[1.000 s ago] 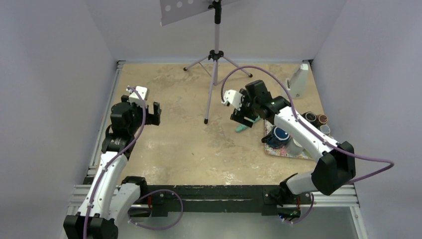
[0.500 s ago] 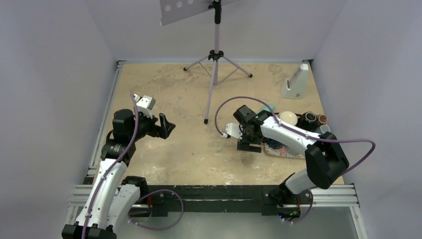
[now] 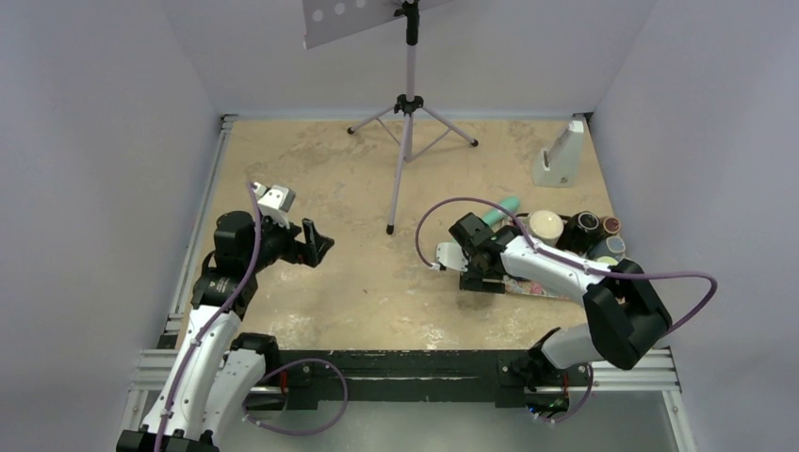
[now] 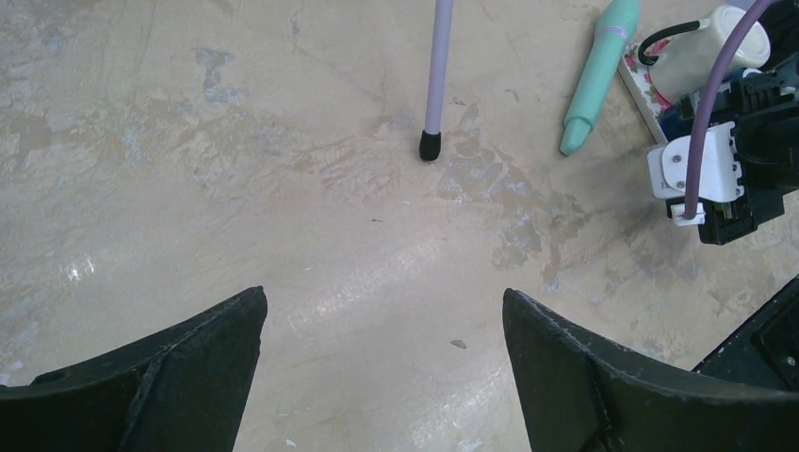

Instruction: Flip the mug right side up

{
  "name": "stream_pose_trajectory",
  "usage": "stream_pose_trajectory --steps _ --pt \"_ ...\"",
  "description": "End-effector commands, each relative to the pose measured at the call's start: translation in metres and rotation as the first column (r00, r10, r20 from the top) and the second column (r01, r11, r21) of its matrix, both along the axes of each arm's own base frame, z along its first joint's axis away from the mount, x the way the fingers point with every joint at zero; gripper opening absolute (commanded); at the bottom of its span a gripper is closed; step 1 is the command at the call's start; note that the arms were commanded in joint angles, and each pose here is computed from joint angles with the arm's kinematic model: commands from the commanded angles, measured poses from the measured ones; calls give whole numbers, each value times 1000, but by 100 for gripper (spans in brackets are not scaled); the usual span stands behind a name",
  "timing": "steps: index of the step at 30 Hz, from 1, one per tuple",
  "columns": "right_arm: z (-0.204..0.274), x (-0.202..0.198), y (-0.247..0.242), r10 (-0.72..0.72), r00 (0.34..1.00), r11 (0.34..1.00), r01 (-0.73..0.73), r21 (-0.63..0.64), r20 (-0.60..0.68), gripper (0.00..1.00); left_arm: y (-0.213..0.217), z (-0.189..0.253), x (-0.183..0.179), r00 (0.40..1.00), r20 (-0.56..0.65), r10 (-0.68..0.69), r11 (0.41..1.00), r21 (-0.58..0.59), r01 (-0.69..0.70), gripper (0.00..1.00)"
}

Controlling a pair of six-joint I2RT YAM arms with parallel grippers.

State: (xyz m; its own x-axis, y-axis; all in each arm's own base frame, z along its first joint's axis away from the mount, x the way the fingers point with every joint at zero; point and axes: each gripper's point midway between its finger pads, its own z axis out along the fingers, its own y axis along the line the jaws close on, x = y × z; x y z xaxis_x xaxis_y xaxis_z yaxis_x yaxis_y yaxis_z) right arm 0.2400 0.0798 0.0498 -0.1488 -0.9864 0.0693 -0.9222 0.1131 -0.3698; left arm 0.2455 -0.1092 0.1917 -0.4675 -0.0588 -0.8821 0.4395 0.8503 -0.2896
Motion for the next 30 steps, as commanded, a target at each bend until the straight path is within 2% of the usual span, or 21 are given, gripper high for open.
stream_pose_trajectory --steps 1,6,8,11,13,16,24,27,30 --pt "16 14 -3 35 996 999 -35 -1 87 84 -7 7 -4 999 14 -30 999 -24 30 98" --pt "15 21 -20 31 994 999 -27 -40 109 83 -4 9 -3 1000 16 -5 1000 -23 5 97" --pt "18 30 -19 47 986 999 -44 -24 159 82 -3 13 -1 1000 19 11 999 -34 -10 96" --pt "16 31 -17 48 989 999 -51 16 142 79 -4 19 -1 999 38 8 999 -43 -7 95" --pt "15 30 -16 54 990 998 -57 22 131 70 -2 19 -1 999 45 18 999 -34 -17 94" --pt "16 30 -10 56 990 996 -64 58 127 46 4 16 1 998 40 57 998 -17 -57 92" --pt "34 31 2 42 991 990 -59 130 129 0 2 13 -2 999 30 42 999 -21 -41 88" --pt "56 38 2 -5 984 988 -23 151 181 0 -1 14 -2 999 26 36 999 -38 -35 87" --pt "90 47 14 -49 967 970 -13 243 248 0 -3 16 -2 999 13 45 996 -75 -44 87"
